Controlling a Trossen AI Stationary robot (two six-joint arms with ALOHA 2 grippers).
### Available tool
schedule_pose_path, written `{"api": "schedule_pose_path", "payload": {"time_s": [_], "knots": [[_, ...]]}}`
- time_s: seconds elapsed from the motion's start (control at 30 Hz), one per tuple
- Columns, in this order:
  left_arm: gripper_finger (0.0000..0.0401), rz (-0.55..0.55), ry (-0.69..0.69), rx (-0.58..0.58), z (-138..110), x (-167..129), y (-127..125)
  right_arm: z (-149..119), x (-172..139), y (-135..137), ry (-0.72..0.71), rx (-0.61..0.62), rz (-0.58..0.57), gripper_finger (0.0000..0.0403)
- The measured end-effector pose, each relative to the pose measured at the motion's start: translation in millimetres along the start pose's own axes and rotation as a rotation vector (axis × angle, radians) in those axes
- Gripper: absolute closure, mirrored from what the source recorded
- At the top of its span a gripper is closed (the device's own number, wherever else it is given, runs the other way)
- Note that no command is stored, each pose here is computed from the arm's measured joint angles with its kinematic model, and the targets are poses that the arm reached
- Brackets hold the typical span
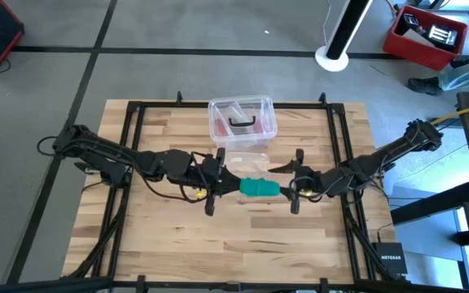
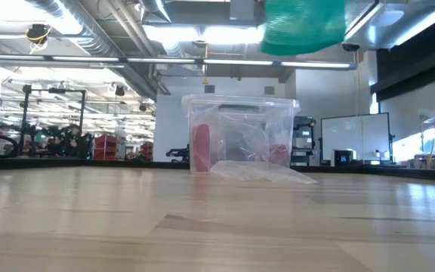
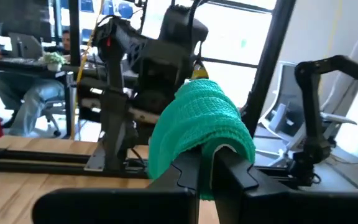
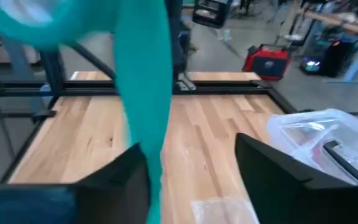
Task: Roll bandage
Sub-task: Roll the green bandage
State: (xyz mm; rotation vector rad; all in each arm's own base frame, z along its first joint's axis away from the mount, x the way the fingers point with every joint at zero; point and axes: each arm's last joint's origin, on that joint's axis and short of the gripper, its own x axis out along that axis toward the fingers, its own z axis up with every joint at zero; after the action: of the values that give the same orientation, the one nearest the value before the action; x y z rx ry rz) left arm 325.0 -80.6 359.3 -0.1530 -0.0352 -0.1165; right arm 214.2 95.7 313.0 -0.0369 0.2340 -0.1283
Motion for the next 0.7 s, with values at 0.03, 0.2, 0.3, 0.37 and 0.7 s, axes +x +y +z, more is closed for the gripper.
{"api": "schedule_pose_path", "payload": {"time_s": [0.03, 0.2, 0.3, 0.37, 0.7], "knots": [[0.0386, 0.009, -0.003, 0.008, 0, 0, 0, 3, -2, -1, 0.018, 0.005, 0.007, 0.0174], [0.0386, 0.048, -0.021, 0.038, 2, 0, 2, 1, -5, -2, 0.100, 0.020, 0.010, 0.0155], [0.0386, 0.048, -0.031, 0.043, 3, 0, 2, -1, -4, -2, 0.114, 0.026, 0.001, 0.0160], [0.0386, 0.052, -0.031, 0.046, 3, 0, 3, -1, -4, -2, 0.115, 0.019, 0.004, 0.0165], [0.0386, 0.053, -0.037, 0.046, 4, 0, 3, -10, 0, 8, 0.142, -0.040, -0.032, 0.0185]]}}
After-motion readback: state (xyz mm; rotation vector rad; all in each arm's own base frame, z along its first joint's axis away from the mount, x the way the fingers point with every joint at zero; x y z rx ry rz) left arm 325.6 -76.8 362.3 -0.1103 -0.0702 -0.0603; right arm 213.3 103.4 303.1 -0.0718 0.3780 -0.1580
